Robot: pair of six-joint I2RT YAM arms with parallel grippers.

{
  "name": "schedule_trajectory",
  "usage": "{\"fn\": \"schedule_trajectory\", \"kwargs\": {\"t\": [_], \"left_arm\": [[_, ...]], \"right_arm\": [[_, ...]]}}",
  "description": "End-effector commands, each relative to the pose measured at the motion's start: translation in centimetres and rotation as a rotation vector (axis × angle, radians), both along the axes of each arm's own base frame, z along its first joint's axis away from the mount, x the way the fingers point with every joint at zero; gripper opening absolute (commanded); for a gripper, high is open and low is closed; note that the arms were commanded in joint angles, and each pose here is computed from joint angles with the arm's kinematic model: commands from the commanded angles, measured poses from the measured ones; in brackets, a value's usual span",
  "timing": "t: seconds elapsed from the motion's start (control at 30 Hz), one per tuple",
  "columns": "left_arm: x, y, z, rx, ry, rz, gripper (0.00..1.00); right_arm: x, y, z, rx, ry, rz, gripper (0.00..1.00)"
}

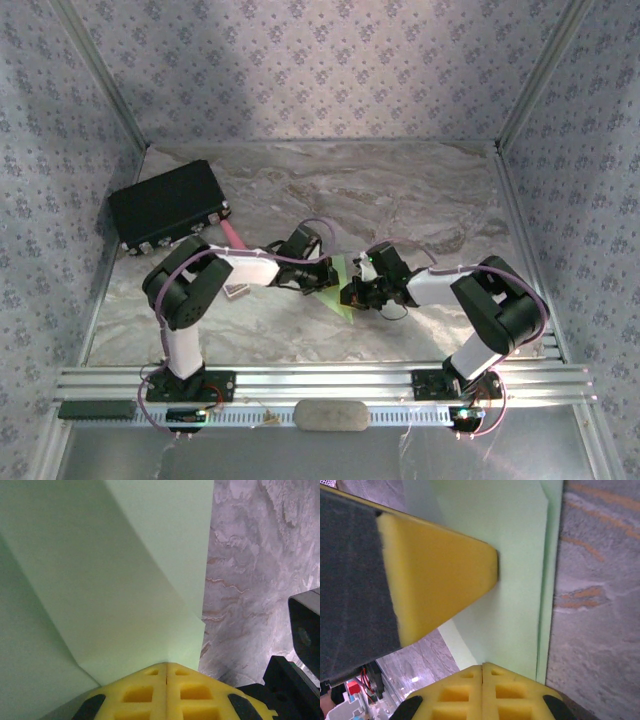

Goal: Fold a paper plane with a square sheet of paper (pick it up from the middle)
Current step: Fourth fold the wing at the center of the table.

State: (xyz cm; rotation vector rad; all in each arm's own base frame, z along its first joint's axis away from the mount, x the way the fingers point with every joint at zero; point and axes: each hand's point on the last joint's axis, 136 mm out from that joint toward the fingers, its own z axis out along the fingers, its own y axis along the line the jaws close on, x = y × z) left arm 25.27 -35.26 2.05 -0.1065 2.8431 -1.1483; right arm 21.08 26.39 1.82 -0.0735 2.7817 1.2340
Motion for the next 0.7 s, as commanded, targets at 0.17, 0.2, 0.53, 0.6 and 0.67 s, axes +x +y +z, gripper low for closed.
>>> {"fn": "schedule_trajectory", "kwargs": {"t": [0.17, 0.2, 0.53, 0.6, 0.67], "left_arm": [[2.4, 2.4, -2.4, 0.082, 0.003, 0.051, 0.04], [2.8, 2.7, -2.3, 0.087, 0.001, 0.057, 0.04], [6.5, 4.8, -1.7, 0.093, -0.039, 0.102, 0.04], [7.3, 5.3, -1.7, 0.107, -0.038, 0.113, 0.04], [8.0, 5.7, -1.6, 0.123, -0.045, 0.123, 0.04]], "right_arm": [[-3.1, -3.1, -4.0, -0.171, 0.116, 0.008, 0.0], [-3.1, -3.2, -4.0, -0.173, 0.115, 0.008, 0.0], [-3.3, -3.2, -4.0, -0.176, 0.115, 0.023, 0.0], [-3.4, -3.2, -4.0, -0.174, 0.115, 0.028, 0.0], [-3.5, -3.2, -3.9, -0.173, 0.116, 0.033, 0.0]]}}
